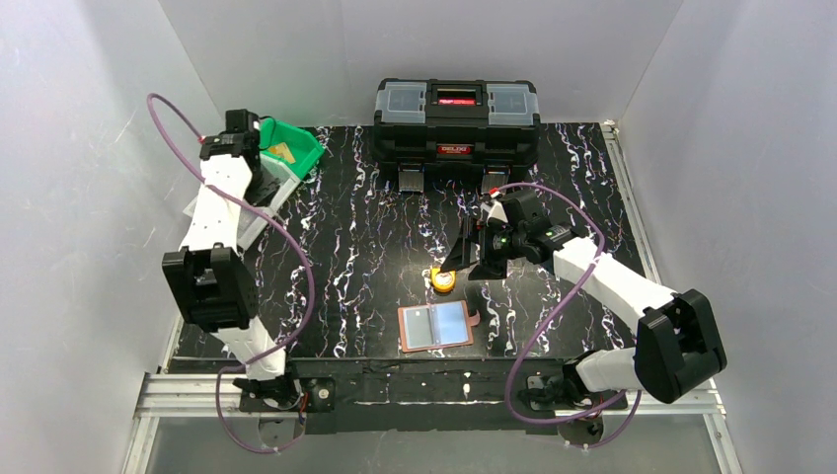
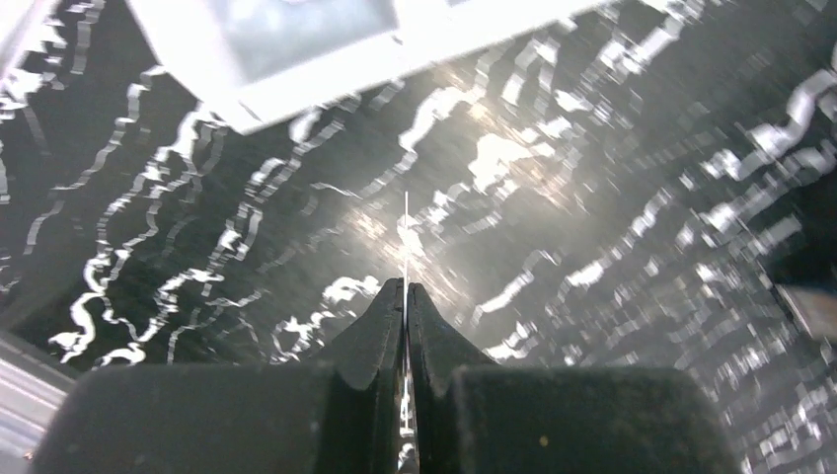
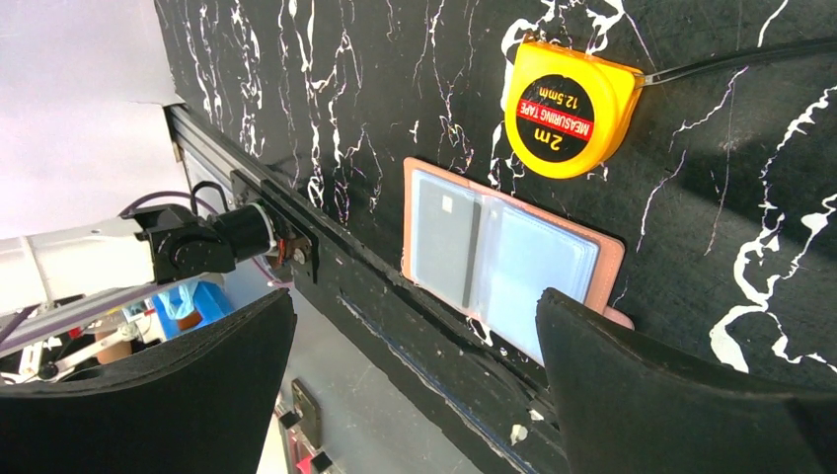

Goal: Take the credit cards out of the card holder
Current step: Place the credit card in the storage box.

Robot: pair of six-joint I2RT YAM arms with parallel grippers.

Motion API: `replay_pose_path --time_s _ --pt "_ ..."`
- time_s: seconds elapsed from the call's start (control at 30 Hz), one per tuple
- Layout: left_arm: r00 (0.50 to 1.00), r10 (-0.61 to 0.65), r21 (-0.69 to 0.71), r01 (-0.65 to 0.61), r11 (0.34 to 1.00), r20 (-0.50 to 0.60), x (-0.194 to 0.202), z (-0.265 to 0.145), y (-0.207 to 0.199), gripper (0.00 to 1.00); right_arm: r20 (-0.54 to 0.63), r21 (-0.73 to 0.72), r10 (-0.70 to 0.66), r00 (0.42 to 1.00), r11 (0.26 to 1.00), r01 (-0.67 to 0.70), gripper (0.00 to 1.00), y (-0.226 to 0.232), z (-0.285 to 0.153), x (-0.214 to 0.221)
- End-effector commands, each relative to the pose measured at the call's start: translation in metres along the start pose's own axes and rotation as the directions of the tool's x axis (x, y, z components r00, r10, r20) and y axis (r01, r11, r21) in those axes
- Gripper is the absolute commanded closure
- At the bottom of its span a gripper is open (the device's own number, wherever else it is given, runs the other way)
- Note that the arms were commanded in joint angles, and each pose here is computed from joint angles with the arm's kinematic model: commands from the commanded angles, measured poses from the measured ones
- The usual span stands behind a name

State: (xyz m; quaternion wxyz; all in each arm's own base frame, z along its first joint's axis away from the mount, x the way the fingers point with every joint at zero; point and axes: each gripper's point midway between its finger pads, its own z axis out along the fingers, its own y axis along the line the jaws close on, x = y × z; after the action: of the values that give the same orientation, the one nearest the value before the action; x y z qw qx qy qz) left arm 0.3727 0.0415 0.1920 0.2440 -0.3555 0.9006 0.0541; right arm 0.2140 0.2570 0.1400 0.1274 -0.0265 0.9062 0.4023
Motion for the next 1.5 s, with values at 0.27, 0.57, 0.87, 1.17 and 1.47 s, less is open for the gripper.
replay_pose_path --time_s 0.27,0.57,0.87,1.17,1.47 --pt "0.991 -0.116 -0.242 0.128 0.962 0.066 -0.06 0.056 0.071 1.0 0.013 -0.023 -0.023 1.0 0.999 0.023 0.02 0.005 0.0 -0.008" --pt "0.975 -0.178 -0.315 0.213 0.925 0.136 -0.087 0.079 0.094 1.0 0.005 -0.042 -0.019 1.0 0.999 0.02 0.02 0.005 0.001 -0.007" --pt "0.968 -0.202 -0.361 0.244 0.9 0.151 -0.091 0.106 0.103 0.97 -0.004 -0.044 -0.016 1.0 0.999 0.015 0.02 0.003 0.004 -0.004" --pt "0.966 -0.214 -0.335 0.251 0.908 0.145 -0.095 0.114 0.096 0.66 -0.005 -0.041 -0.015 1.0 0.999 0.015 0.02 0.001 0.004 -0.004" --pt "0.965 -0.212 -0.2 0.241 0.95 0.154 -0.109 0.088 0.075 0.4 0.005 -0.032 -0.015 1.0 0.999 0.015 0.02 0.0 0.004 -0.006"
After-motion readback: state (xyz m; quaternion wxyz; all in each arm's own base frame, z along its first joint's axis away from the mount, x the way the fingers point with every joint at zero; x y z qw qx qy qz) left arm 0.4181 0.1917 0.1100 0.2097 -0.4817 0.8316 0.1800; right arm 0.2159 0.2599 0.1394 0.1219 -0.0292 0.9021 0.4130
